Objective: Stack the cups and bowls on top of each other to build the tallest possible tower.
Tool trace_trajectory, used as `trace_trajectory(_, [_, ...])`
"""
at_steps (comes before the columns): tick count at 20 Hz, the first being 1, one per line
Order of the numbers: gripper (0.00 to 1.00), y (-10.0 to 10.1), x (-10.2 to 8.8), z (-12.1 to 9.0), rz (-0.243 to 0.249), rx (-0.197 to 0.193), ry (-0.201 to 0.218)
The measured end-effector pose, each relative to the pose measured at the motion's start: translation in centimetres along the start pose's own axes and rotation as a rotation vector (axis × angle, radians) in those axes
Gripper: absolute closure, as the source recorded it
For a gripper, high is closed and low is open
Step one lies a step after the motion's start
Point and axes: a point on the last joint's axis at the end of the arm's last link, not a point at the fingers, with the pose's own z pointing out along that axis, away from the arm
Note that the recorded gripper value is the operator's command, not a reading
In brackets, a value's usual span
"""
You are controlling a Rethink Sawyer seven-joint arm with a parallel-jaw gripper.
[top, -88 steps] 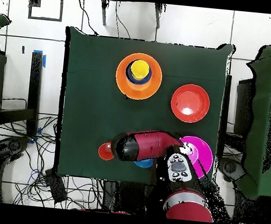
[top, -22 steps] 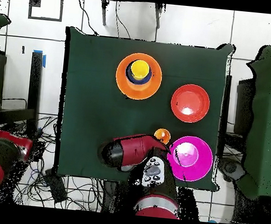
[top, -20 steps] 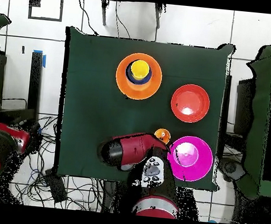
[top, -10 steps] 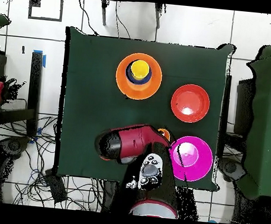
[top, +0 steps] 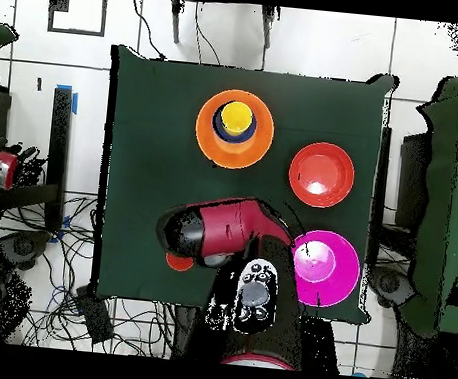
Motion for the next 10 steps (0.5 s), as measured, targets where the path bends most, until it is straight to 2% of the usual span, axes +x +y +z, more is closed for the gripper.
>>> trace_trajectory(6, [1.00,-1.5,-1.5,-2.5,0.028,0.011,0.000])
trace_trajectory(10, [1.00,-2.4,-3.4,-3.9,0.044,0.010,-0.024])
